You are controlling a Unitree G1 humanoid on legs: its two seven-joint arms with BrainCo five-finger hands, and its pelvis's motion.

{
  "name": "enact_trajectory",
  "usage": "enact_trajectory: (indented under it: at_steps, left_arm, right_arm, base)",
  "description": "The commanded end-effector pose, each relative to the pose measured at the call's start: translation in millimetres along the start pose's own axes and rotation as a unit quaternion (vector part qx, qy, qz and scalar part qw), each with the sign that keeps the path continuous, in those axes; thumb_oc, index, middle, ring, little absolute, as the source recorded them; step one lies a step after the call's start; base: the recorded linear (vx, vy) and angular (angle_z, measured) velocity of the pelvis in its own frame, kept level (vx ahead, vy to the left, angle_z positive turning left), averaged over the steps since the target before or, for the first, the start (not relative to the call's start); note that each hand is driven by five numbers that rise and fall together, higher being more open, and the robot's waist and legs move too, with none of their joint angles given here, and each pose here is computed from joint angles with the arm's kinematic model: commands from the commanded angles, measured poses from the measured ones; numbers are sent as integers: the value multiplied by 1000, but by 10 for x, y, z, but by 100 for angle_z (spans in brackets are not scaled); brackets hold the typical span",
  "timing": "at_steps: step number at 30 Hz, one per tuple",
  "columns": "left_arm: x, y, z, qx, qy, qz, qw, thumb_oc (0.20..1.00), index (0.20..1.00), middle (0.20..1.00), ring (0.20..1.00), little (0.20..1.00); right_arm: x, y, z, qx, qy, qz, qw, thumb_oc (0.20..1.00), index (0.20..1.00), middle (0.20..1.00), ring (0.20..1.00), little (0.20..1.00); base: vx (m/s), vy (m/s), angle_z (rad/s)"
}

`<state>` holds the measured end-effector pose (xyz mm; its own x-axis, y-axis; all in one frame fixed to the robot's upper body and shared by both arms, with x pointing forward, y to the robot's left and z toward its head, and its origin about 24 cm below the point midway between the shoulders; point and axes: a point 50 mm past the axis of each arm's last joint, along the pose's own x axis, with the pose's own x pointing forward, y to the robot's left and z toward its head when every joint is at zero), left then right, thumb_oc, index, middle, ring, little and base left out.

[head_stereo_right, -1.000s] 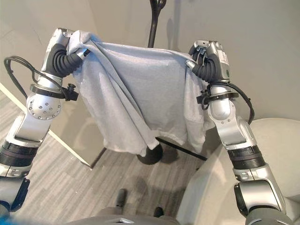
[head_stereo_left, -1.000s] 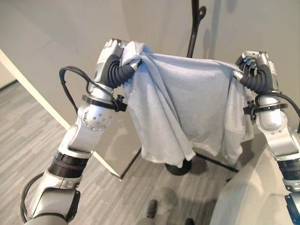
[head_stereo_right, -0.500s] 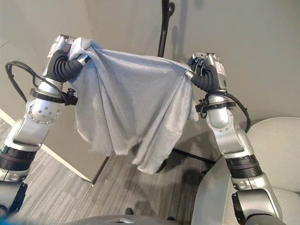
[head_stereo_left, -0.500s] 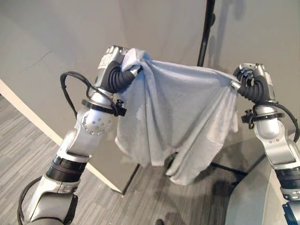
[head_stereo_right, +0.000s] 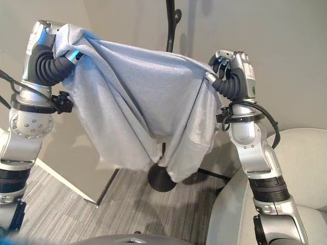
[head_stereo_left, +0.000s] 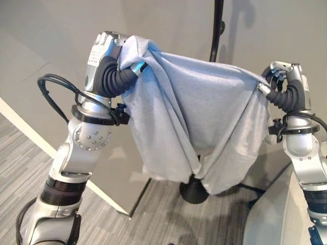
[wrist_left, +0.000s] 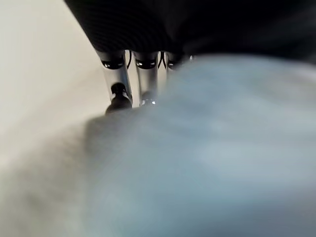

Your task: Hang the clothes on the sofa on the clothes rack.

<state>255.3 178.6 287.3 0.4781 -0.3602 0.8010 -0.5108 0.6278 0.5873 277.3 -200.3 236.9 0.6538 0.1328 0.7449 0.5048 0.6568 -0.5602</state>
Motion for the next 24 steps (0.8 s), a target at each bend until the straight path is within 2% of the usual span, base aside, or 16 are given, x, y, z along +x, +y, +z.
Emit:
enact_trajectory:
  at_steps: [1,8,14,19,24]
  left_arm:
    - [238,228,20,54,-39,59,996,200,200,200,200,200]
    - [638,387,89,123,-88,65,986,200,200,200,200,200]
    - [930,421,67,164,-93,58,980,200,200,200,200,200]
    - [1231,360,-109,201,-56,36,977,200,200,200,200,200]
    - [1362,236,-370,219,6,2,976,200,200,200,200,200]
  right_arm:
    - [216,-294,98,-26,-47,-80,995,200,200,200,200,200]
    - [561,-436,225,-41,-86,-95,991,200,200,200,200,200]
    - [842,-460,163,-57,-71,-71,993,200,200,200,200,200]
    - [1186,-456,59,-82,-34,-44,995,200,200,200,200,200]
    - [1475,-346,-11,-94,8,-6,996,200,200,200,200,200]
  base:
    - [0,0,0]
    - [0,0,0]
    - [9,1,0]
    - [22,3,0]
    - [4,4,-5]
